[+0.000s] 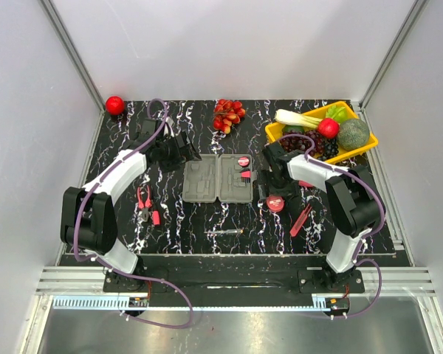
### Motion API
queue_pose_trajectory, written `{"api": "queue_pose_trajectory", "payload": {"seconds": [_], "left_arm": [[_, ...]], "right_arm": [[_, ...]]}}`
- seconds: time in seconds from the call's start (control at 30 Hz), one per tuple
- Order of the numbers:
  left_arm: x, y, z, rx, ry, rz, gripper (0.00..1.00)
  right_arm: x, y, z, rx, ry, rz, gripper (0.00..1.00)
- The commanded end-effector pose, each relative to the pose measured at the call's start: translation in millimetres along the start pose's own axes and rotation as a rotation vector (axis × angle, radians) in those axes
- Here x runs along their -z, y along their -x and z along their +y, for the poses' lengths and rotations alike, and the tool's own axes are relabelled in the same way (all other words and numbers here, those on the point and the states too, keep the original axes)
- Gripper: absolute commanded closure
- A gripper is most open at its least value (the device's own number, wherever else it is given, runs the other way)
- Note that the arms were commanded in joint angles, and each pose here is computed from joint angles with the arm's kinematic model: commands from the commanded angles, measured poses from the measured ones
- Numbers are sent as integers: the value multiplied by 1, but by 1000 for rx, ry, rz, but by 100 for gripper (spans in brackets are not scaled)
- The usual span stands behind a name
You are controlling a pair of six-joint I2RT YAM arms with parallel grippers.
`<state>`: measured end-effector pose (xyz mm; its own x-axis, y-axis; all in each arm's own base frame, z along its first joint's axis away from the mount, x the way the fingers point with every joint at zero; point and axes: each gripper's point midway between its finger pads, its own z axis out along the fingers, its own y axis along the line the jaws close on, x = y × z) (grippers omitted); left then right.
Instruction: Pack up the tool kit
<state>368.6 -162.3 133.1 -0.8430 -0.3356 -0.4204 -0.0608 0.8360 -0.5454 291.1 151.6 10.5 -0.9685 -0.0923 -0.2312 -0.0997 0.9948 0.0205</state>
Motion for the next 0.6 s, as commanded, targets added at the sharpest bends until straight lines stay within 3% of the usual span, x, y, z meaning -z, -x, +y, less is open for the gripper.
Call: {"api": "queue_pose_trajectory", "payload": {"seconds": [0.0, 0.17, 0.33, 0.57], "left_arm": [[10, 25, -16, -16, -46, -73, 1], [7, 22, -15, -12, -50, -58, 1], [7, 20, -15, -10, -55, -50, 1], [6, 18, -14, -7, -61, -40, 1]], "right_arm": [[-19, 2, 9, 12, 49, -5, 10], [-21, 3, 12, 20, 67, -8, 21], [-23, 4, 13, 17, 66, -2, 23], [-15, 7, 18, -7, 89, -5, 56]]}}
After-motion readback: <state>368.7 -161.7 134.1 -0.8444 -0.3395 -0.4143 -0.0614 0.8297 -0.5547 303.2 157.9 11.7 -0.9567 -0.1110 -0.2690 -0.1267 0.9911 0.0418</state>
